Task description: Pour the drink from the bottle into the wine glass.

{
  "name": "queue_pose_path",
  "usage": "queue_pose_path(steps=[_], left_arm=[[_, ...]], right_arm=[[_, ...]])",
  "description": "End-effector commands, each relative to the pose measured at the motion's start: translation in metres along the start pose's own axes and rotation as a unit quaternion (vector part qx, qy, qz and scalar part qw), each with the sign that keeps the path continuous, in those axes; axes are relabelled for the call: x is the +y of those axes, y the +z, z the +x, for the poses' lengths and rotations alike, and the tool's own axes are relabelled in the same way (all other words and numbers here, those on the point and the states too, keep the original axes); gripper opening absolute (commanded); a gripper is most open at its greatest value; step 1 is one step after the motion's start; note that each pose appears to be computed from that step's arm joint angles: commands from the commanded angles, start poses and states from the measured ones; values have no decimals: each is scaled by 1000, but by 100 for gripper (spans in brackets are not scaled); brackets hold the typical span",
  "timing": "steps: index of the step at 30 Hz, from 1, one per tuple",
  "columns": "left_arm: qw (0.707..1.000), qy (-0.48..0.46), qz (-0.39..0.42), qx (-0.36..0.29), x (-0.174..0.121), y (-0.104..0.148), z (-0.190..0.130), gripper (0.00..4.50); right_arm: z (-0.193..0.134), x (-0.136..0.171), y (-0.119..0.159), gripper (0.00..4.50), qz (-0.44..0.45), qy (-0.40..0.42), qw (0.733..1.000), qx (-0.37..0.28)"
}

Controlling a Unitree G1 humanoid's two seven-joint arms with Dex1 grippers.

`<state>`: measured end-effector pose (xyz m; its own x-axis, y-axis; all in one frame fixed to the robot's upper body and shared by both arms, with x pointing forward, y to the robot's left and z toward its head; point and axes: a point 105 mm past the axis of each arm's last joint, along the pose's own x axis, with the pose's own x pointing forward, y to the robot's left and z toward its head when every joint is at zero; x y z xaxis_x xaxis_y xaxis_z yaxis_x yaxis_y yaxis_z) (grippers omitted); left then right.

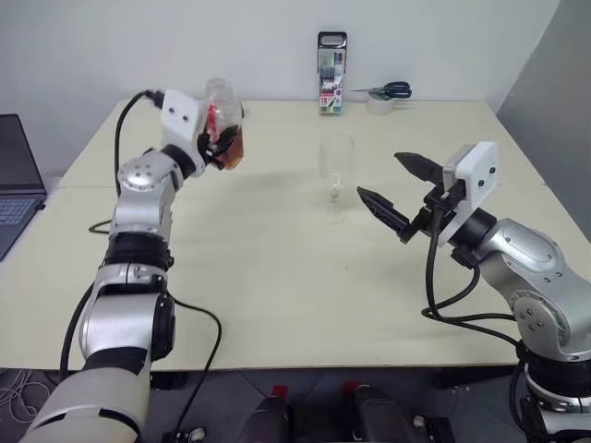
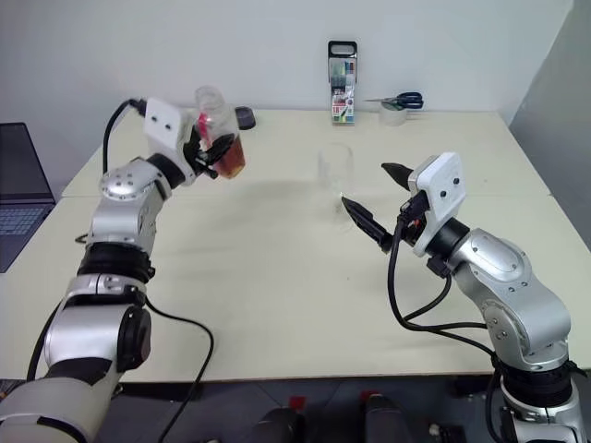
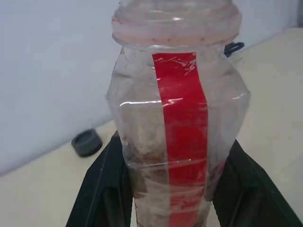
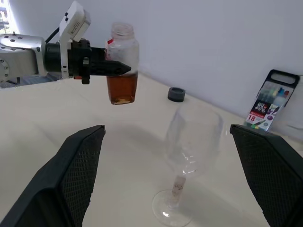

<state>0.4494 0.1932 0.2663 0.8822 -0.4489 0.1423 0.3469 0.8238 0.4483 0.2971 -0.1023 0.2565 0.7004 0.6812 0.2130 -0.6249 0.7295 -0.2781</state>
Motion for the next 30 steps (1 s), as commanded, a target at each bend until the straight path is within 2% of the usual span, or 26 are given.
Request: queue_pose_path(steps=[1, 12, 30], left_arm=[[996, -33, 71, -31, -5, 29, 10, 174], [973, -93, 208, -39, -27, 52, 31, 174], [951, -103, 290, -41, -47, 65, 50, 174]], right_arm=[[1, -2, 15, 450, -11, -11, 999, -41], [8, -7, 7, 450, 7, -45, 997, -56], [11, -4, 6, 450, 12, -56, 996, -65]])
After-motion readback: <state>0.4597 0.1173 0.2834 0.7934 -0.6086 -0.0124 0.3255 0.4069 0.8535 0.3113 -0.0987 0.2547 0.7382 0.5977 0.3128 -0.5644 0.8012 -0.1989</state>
